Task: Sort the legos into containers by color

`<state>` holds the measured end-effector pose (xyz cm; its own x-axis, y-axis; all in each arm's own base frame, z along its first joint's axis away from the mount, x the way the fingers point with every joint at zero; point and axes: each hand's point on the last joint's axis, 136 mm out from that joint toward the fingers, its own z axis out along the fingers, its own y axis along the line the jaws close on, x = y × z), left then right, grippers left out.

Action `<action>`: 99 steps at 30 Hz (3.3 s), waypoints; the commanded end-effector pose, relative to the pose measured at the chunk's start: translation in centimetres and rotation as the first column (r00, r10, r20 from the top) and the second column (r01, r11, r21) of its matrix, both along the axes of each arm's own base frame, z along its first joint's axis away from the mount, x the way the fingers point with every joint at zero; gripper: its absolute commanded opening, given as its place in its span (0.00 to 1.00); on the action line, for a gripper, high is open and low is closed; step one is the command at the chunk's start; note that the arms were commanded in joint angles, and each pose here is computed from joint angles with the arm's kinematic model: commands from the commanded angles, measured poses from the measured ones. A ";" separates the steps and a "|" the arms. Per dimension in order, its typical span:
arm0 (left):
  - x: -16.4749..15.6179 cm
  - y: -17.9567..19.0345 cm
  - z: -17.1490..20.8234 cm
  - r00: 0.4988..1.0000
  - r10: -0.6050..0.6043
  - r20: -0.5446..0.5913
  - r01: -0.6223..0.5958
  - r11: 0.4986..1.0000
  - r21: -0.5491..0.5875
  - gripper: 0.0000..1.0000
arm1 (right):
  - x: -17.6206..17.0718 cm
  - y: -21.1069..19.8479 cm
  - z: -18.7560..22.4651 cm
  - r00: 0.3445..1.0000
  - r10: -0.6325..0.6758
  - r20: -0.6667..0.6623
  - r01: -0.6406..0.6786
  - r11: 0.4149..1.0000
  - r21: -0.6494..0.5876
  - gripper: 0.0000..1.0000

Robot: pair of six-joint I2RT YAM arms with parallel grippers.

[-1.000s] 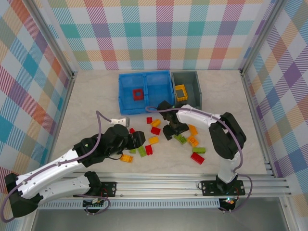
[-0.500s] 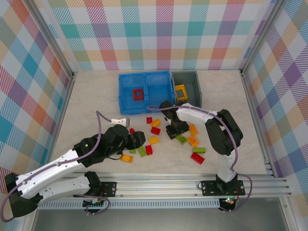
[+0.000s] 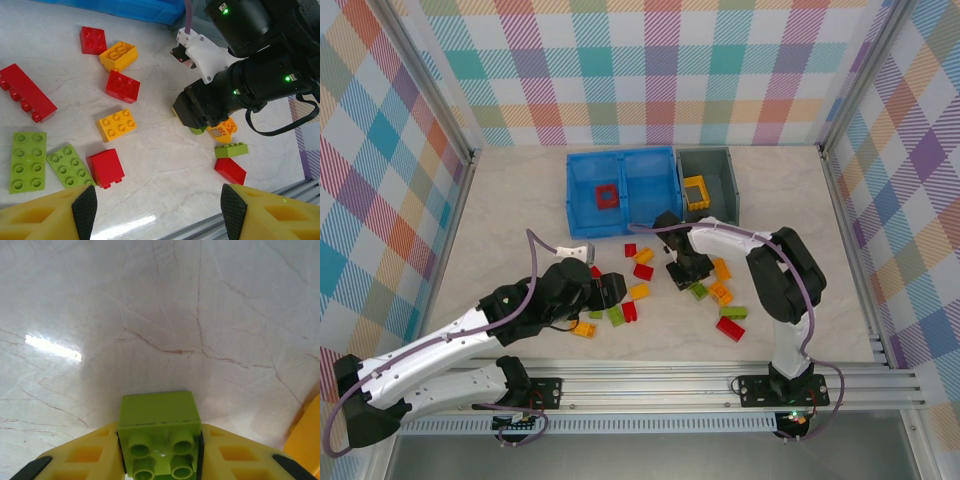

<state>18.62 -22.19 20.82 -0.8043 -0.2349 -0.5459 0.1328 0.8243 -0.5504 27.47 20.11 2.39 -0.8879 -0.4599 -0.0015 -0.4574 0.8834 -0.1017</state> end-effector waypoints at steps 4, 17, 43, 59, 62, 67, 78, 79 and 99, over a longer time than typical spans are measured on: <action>0.8 0.3 3.8 0.994 0.031 0.102 -0.027 0.999 -0.043 0.69 | 2.2 1.9 7.0 0.981 -0.094 0.170 0.063 0.982 0.180 0.29; 7.1 0.2 8.6 0.971 0.108 0.215 -0.134 0.985 0.110 0.72 | 13.9 8.4 11.0 0.907 -0.331 0.261 0.234 0.910 0.342 0.27; 6.2 4.4 -2.9 0.955 0.265 -0.135 -0.204 0.913 0.352 0.66 | 16.6 9.5 17.0 0.861 -0.383 0.335 0.226 0.878 0.421 0.49; 10.8 4.7 -13.6 0.853 0.407 -0.328 -0.283 0.887 0.365 0.63 | -10.2 11.6 21.4 0.819 -0.142 0.556 -0.401 0.553 0.731 0.65; 11.0 4.8 -15.0 0.837 0.422 -0.349 -0.284 0.879 0.382 0.63 | -11.9 11.3 20.6 0.828 -0.121 0.548 -0.393 0.573 0.720 0.65; 10.8 5.1 -16.9 0.817 0.446 -0.366 -0.286 0.864 0.415 0.57 | -12.3 11.2 20.3 0.831 -0.117 0.543 -0.380 0.593 0.710 0.65; 11.4 5.7 -17.5 0.824 0.460 -0.332 -0.292 0.845 0.447 0.25 | -11.8 12.2 20.3 0.836 -0.120 0.535 -0.365 0.608 0.706 0.63; 11.7 5.8 -16.7 0.832 0.458 -0.312 -0.298 0.844 0.445 0.21 | -11.8 12.2 20.3 0.836 -0.123 0.535 -0.362 0.610 0.705 0.63; 27.9 4.6 -8.7 0.939 0.225 -0.260 -0.122 0.925 0.359 0.18 | -5.7 12.2 26.9 0.695 -0.363 0.620 -0.348 0.586 0.732 0.63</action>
